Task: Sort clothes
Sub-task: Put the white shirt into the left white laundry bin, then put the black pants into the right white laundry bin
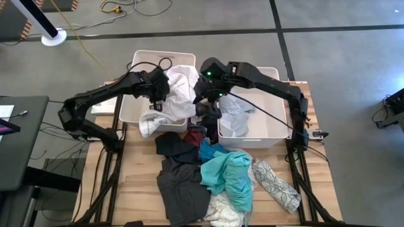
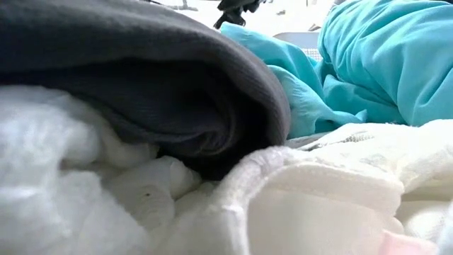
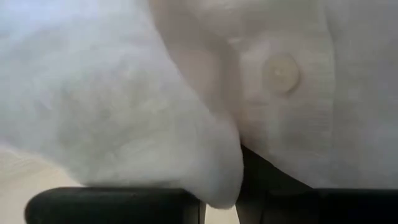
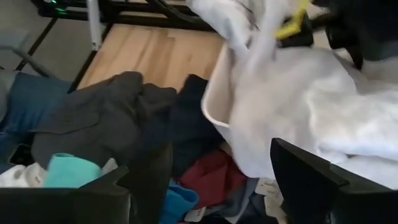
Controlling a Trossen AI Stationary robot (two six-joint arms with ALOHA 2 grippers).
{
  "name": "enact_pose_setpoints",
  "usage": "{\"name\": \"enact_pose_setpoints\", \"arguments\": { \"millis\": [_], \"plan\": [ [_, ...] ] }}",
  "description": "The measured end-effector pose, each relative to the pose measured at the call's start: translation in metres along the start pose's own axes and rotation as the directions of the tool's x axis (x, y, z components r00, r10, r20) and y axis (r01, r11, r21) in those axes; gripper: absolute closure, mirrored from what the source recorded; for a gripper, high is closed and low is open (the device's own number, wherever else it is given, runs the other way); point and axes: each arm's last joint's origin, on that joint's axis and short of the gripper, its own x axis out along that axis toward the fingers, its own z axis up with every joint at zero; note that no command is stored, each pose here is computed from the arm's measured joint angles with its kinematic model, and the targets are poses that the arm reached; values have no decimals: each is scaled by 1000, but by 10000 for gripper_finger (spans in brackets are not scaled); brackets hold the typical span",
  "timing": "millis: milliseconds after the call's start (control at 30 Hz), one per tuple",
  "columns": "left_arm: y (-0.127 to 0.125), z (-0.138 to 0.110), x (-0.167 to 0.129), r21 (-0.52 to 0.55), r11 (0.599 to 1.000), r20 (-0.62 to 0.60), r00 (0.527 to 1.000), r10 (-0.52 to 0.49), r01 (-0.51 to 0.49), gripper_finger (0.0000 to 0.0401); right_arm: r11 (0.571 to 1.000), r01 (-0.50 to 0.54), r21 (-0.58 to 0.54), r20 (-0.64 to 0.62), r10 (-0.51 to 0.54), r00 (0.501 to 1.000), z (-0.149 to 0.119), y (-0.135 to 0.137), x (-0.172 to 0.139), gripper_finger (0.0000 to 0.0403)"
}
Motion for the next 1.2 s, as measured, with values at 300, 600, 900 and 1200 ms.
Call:
{"name": "enact_pose_setpoints", "arguments": {
  "millis": [300, 600, 900, 1200],
  "plan": [
    [1, -1, 1, -15, 999, 21, 999, -38, 38, 348, 1000, -24, 1, -46, 24, 999, -1, 16, -5, 117],
    [11, 2, -16, -46, 998, 67, 996, 55, -52, 262, 1000, -21, 5, -111, 21, 994, -5, 22, 1, 117],
    [21, -5, -78, -89, 993, 244, 965, 98, -78, 180, 1000, -26, -3, -134, 25, 991, -7, 23, 1, 117],
    [13, -25, -100, -106, 994, 292, 957, -7, 39, 188, 999, -45, -6, -173, 43, 984, -10, 27, 1, 117]
  ]
}}
